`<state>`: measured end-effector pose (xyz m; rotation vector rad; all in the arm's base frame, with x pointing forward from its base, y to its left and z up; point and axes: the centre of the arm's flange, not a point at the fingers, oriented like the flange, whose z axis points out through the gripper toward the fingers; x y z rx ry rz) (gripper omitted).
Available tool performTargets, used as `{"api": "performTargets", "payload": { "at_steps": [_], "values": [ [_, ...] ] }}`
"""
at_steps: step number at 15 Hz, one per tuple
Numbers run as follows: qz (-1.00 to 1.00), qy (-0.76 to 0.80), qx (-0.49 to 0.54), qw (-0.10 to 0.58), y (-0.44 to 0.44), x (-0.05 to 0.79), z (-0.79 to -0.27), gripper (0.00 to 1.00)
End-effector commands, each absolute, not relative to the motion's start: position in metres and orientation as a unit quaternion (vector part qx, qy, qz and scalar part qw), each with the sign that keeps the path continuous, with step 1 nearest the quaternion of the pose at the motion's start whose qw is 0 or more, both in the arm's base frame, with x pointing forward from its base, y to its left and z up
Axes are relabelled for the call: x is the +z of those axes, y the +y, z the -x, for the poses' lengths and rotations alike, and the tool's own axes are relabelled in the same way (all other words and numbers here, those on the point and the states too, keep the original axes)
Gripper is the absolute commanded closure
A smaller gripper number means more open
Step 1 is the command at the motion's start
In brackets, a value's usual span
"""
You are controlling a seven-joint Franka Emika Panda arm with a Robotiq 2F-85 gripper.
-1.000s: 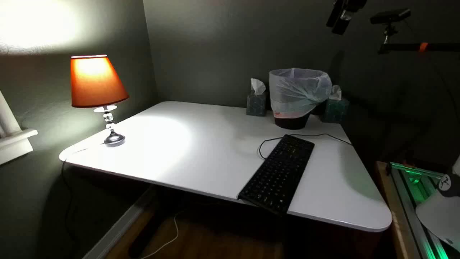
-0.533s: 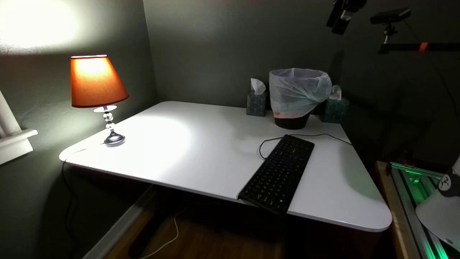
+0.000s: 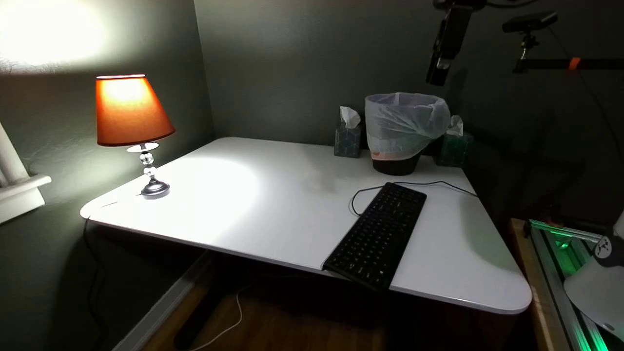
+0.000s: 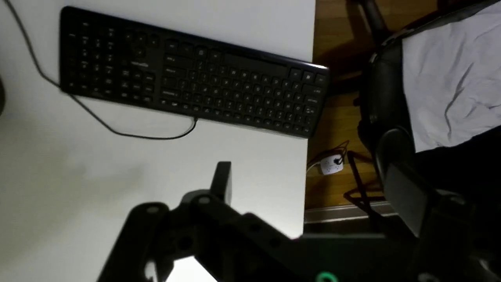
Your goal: Press a button on the left side of the keyboard
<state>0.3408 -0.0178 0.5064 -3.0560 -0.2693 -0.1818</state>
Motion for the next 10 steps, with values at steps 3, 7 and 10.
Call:
{"api": "performTargets", "payload": {
  "at_steps": [3,7,10],
  "values": [
    [0.991,-0.073,0.044,0.1,-0.012,0.427,-0.39,0.0],
    [0.992,-0.049,0.075,0.089,-0.003,0.385,-0.407,0.0],
    [0.994,-0.033,0.077,0.075,0.004,0.361,-0.423,0.0]
  ]
}}
